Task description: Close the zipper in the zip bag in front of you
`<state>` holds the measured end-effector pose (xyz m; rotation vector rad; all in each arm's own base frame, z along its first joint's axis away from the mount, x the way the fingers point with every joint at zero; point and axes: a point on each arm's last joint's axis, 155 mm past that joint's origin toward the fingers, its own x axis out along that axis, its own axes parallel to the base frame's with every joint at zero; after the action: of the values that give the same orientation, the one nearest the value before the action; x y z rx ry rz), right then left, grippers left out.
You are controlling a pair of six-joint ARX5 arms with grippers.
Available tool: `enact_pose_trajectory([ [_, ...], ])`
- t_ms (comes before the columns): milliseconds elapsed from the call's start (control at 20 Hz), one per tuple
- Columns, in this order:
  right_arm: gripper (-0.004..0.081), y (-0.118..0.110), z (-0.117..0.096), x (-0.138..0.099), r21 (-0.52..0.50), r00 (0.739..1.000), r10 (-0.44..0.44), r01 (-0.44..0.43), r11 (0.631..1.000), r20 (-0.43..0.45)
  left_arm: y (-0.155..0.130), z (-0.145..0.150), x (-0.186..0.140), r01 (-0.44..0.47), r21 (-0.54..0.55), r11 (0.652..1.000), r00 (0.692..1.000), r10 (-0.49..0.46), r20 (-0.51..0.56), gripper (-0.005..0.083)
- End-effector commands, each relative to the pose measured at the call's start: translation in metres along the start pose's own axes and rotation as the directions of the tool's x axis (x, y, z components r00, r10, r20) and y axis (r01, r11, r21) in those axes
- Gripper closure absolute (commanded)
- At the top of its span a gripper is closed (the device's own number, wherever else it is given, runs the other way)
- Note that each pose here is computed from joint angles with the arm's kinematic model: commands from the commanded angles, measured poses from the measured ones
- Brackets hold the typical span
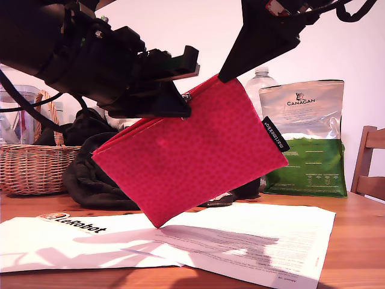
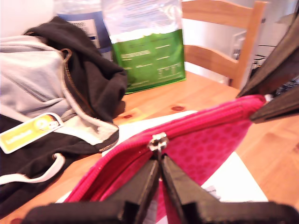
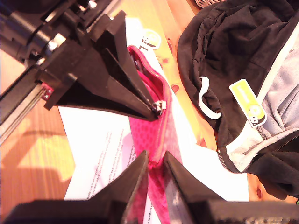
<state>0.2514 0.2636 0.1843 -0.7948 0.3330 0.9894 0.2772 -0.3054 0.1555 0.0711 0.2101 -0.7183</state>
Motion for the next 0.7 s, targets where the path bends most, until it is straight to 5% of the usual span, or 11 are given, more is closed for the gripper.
enact_pose_trajectory([
  [0,0.0783,-0.005,0.013,-0.006,-0.003,0.999,-0.015,0.016,1.000,0.042,-0.003,-0.001,0.003,0.016,-0.006,1.000,1.000,-0.016,-0.002,0.0797],
  [450,0.0783,-0.010,-0.001,-0.006,-0.007,0.999,-0.049,0.049,0.999,-0.024,-0.012,-0.004,-0.014,0.077,-0.004,0.997,0.995,-0.077,-0.070,0.0797],
  [650,0.0783,-0.010,-0.002,-0.006,-0.010,0.999,-0.047,0.047,0.999,-0.027,-0.027,-0.017,-0.027,0.153,-0.116,0.981,0.974,-0.169,-0.150,0.0797],
])
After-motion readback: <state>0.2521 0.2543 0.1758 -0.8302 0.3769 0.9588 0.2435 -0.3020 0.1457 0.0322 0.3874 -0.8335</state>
